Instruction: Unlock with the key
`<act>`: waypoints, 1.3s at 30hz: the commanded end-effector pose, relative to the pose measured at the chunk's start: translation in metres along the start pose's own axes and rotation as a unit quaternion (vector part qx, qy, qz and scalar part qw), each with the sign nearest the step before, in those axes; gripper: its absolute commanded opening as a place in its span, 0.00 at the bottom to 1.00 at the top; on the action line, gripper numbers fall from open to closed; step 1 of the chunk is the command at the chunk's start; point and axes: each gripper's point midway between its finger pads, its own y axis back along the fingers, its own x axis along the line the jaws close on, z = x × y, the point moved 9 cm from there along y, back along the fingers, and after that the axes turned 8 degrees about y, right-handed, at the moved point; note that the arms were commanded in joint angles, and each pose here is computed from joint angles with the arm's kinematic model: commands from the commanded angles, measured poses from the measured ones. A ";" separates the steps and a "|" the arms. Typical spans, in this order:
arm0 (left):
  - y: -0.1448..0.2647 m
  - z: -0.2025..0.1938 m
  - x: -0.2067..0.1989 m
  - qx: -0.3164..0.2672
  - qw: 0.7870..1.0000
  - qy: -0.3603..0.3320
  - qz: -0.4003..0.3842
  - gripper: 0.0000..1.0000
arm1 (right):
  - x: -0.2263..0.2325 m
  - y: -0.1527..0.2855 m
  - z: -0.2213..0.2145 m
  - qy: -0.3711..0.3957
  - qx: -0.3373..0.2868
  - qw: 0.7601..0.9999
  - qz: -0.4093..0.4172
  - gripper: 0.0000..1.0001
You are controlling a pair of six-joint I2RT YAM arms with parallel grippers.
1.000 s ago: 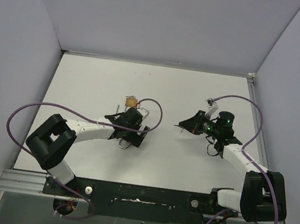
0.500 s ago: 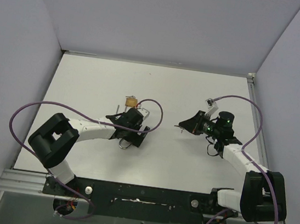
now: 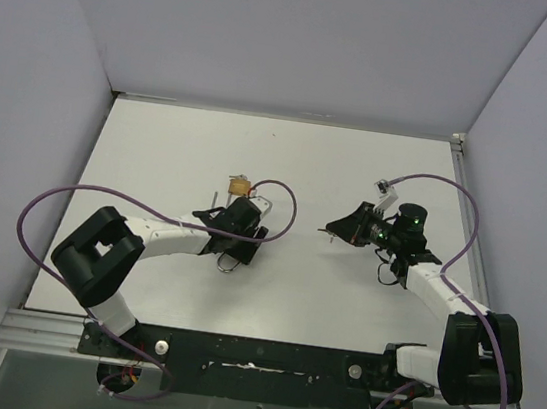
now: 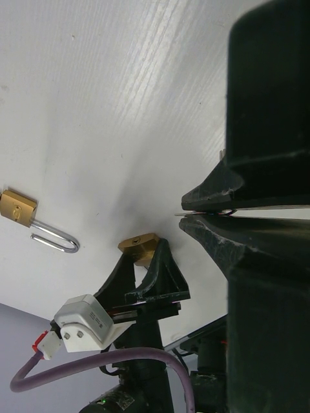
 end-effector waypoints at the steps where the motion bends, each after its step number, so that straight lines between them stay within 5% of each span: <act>1: -0.004 -0.008 -0.004 0.013 1.000 -0.017 -0.013 0.00 | 0.006 -0.004 0.014 0.029 -0.016 0.999 0.016 0.00; 8: 0.033 0.048 -0.036 -0.131 0.982 -0.085 -0.109 0.00 | 0.008 -0.012 0.010 0.028 -0.003 0.999 0.020 0.00; 14: 0.056 0.064 -0.053 -0.282 0.915 -0.164 -0.237 0.00 | 0.014 -0.017 0.007 0.028 0.007 0.999 0.043 0.00; 24: 0.054 0.036 -0.043 -0.387 0.851 -0.224 -0.274 0.00 | 0.024 -0.023 -0.009 0.014 0.022 0.998 0.052 0.00; 39: 0.062 0.021 -0.029 -0.464 0.813 -0.241 -0.256 0.00 | 0.055 -0.046 -0.023 0.042 0.066 0.994 0.070 0.00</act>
